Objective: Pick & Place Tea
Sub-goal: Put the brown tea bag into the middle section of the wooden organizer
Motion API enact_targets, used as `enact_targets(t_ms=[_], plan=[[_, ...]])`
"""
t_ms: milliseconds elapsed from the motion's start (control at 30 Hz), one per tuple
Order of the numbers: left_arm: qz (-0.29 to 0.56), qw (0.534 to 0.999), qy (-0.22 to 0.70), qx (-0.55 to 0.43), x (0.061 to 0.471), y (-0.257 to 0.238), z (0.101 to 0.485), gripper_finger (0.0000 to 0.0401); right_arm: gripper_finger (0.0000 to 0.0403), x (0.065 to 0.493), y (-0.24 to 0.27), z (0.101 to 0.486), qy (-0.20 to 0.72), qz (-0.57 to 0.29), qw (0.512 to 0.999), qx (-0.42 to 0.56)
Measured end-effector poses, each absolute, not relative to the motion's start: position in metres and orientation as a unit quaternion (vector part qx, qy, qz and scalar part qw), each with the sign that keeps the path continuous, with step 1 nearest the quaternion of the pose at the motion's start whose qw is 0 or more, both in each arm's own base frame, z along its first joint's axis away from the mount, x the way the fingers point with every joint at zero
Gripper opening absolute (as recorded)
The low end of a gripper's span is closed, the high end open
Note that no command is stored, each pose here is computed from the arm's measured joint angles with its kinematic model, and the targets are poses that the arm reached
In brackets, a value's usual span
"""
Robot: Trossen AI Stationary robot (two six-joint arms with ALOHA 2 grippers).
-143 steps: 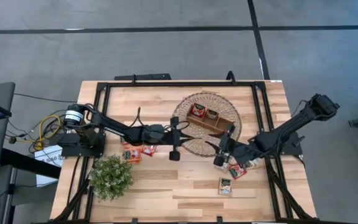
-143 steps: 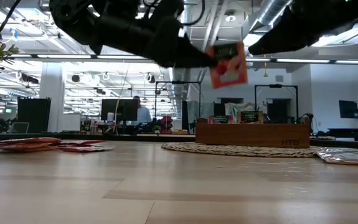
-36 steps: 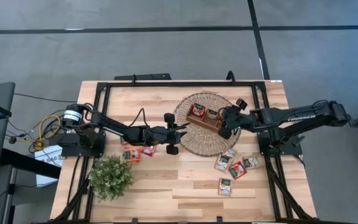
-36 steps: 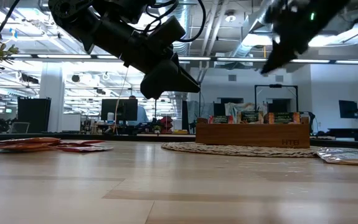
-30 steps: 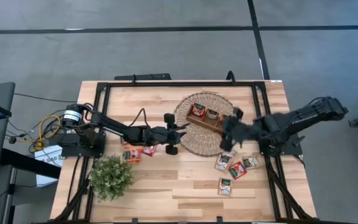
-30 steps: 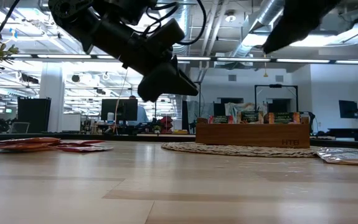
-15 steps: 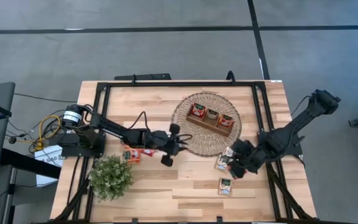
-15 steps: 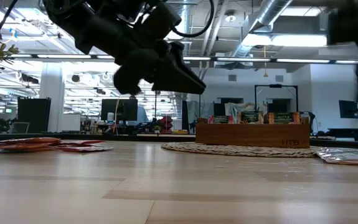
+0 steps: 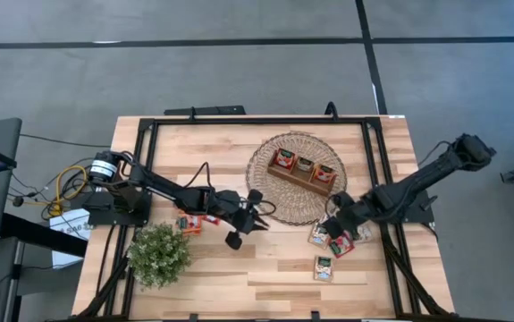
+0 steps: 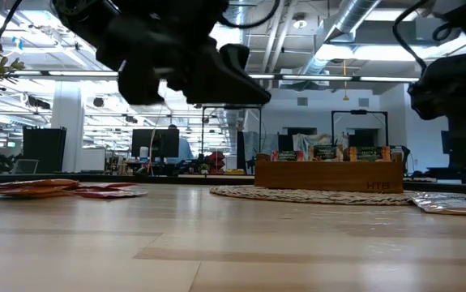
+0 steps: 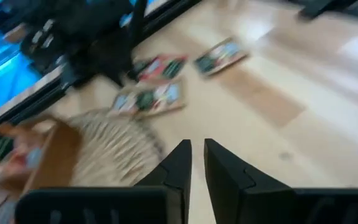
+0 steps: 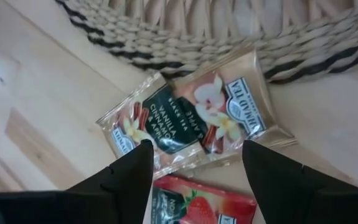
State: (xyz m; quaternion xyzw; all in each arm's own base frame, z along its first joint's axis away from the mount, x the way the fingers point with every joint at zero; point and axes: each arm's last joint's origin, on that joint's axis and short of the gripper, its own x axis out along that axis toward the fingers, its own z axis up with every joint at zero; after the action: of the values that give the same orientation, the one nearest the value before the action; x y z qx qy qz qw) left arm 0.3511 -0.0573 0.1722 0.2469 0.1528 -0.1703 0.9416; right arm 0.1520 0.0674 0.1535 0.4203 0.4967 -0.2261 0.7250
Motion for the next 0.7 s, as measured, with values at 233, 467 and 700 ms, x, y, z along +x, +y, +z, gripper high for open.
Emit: enact_targets(t_ms=[233, 467, 700], plan=[[-0.189, 0.946, 0.12, 0.236, 0.357, -0.072, 0.161, 0.0018, 0.0218, 0.162, 0.07, 0.149, 0.502, -0.201, 0.721, 0.432], [-0.178, 0.954, 0.094, 0.221, 0.369, -0.079, 0.144, 0.0002, 0.0211, 0.172, 0.072, 0.131, 0.541, -0.205, 0.699, 0.422], [-0.182, 0.952, 0.136, 0.207, 0.391, -0.084, 0.139, 0.0, 0.0209, 0.185, 0.076, 0.13, 0.521, -0.14, 0.732, 0.417]])
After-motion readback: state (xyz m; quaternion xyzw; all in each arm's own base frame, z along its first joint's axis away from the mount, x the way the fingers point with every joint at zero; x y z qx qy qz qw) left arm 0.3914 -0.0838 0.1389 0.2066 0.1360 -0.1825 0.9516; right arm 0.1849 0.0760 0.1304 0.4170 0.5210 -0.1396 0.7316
